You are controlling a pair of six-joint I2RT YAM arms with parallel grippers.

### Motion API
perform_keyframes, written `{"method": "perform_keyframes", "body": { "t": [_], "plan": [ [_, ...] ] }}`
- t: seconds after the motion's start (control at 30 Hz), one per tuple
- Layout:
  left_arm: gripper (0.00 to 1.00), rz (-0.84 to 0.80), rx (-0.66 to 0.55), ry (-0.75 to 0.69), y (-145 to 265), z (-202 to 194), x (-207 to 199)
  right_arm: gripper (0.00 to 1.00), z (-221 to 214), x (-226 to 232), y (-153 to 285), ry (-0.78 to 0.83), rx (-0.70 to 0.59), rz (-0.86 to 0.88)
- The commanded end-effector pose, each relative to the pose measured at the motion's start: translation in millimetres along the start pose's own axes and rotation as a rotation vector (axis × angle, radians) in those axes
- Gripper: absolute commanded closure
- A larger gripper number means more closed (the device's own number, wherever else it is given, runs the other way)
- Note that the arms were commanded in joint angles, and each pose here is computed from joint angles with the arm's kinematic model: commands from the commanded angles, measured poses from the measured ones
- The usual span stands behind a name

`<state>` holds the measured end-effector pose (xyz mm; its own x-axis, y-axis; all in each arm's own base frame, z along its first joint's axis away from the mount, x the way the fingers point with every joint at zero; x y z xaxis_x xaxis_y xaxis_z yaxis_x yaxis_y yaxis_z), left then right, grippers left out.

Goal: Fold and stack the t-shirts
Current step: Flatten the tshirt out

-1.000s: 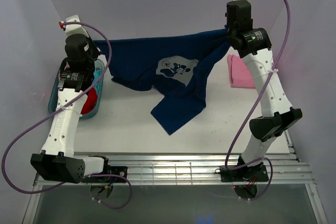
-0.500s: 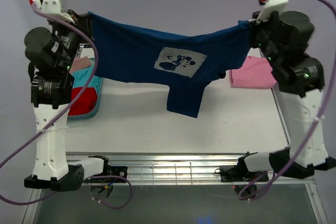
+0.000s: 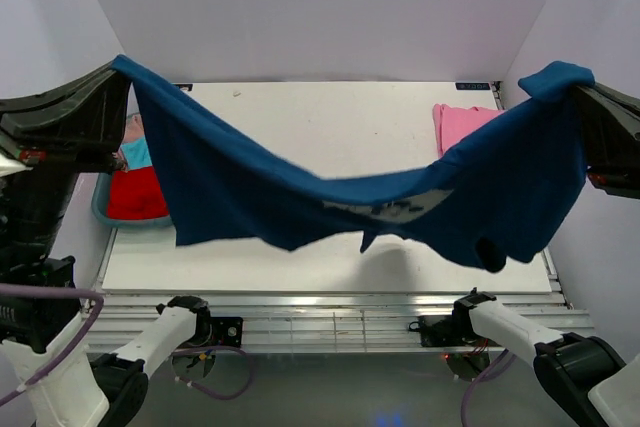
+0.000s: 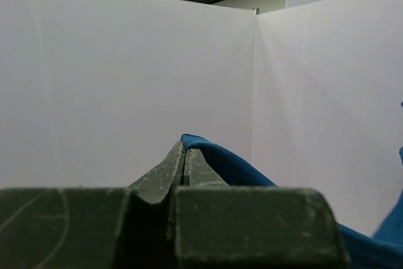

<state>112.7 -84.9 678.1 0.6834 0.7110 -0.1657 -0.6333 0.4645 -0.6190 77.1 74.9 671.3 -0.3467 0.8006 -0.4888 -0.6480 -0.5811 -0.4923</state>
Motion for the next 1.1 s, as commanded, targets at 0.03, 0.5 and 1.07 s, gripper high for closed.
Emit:
{"method": "perform_keyframes", "body": {
  "t": [0.03, 0.5, 1.07],
  "plan": [
    [1.00, 0.042, -0.029, 0.043, 0.4, 4.0, 4.7, 0.92, -35.2, 8.9, -38.1, -0.044, 0.047, 0.064],
    [1.00, 0.717, 0.606, 0.154, 96.4, -351.4, 212.8, 0.92, -400.2, 95.1, -90.5, -0.112, 0.782, 0.209],
    [0.41, 1.243, 0.598, -0.077, 122.6, -394.5, 316.9, 0.10, -579.0, 116.9, -94.8, -0.186, 1.210, 0.098]
  ]
}}
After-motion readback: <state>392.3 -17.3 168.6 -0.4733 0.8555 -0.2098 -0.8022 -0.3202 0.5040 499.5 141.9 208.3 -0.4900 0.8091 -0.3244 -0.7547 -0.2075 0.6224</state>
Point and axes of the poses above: each gripper's point midway between its finger pads, its own y axis back along the fingers, its own x axis along the line the jaws close on, z = x × y, the point moved 2 cm from there along y, back along the fingers, and after that the axes turned 14 degrees about y, right-handed, at the moved point
